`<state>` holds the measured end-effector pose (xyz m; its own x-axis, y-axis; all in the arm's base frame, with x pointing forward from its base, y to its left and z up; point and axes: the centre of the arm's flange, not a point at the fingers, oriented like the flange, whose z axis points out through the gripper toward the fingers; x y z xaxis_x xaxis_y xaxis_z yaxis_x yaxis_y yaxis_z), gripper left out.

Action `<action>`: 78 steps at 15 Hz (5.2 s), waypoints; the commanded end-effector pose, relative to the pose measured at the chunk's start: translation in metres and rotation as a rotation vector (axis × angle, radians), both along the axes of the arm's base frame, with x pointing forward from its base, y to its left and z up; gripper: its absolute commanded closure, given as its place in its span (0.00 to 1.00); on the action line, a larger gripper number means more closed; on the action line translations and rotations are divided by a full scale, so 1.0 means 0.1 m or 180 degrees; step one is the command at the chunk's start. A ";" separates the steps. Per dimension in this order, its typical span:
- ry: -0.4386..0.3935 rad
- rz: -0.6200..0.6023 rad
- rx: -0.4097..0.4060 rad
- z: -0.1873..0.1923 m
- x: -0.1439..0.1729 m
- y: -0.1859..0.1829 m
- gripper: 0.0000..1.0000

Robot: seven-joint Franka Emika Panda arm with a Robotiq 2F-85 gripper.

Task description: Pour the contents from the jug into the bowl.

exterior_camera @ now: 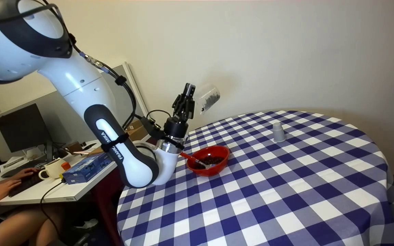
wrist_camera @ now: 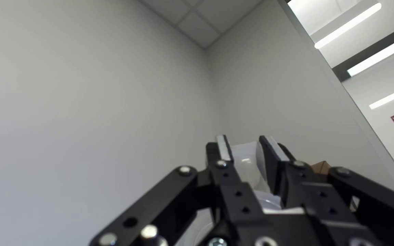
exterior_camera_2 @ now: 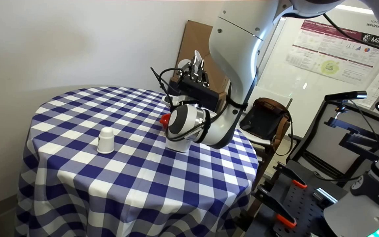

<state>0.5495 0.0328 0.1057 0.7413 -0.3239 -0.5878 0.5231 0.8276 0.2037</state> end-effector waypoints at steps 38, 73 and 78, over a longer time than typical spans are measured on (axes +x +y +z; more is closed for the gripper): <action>-0.0149 -0.1247 0.0678 0.14 0.45 -0.11 0.88; 0.2181 -0.3386 0.4898 0.85 1.19 -1.69 0.88; 0.2798 -0.3378 0.5532 0.65 1.12 -1.95 0.89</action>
